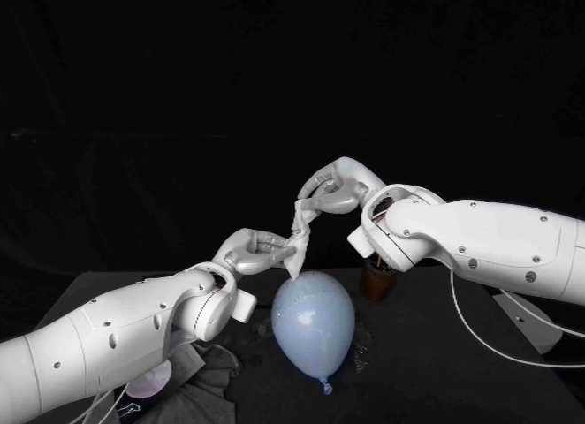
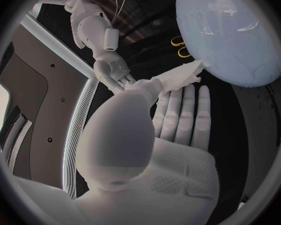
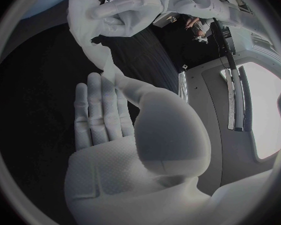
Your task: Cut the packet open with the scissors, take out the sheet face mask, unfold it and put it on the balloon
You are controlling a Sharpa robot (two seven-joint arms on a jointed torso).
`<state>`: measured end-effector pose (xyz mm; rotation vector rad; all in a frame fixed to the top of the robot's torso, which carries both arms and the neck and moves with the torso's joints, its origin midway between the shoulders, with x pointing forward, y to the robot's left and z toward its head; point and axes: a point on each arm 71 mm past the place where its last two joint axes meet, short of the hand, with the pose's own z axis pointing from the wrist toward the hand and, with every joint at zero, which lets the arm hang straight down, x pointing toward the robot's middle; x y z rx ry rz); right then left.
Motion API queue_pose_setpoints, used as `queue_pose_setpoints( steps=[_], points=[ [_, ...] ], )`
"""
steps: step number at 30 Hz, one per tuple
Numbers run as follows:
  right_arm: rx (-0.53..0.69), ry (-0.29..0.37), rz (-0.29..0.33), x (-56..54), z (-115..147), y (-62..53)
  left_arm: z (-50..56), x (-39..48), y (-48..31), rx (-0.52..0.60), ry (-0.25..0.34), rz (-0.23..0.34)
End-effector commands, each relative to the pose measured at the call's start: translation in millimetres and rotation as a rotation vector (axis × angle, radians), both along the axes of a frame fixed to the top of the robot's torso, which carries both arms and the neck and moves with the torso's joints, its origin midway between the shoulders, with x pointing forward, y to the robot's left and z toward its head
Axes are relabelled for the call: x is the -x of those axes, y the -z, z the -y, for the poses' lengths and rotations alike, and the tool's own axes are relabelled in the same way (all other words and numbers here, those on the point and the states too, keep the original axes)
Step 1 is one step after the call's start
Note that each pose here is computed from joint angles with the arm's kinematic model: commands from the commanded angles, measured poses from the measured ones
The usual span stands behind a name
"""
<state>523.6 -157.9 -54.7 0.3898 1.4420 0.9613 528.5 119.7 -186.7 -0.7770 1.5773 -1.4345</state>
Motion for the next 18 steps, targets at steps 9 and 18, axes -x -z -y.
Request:
queue_pose_setpoints(
  steps=[9,18],
  points=[
    [-0.003,-0.011,0.007,1.5,-1.7,-0.6,3.7,0.8,0.5,0.025,0.032,-0.043],
    [0.001,-0.007,0.009,0.4,-0.4,-0.7,2.5,0.4,-0.4,0.048,0.022,-0.04]
  ],
)
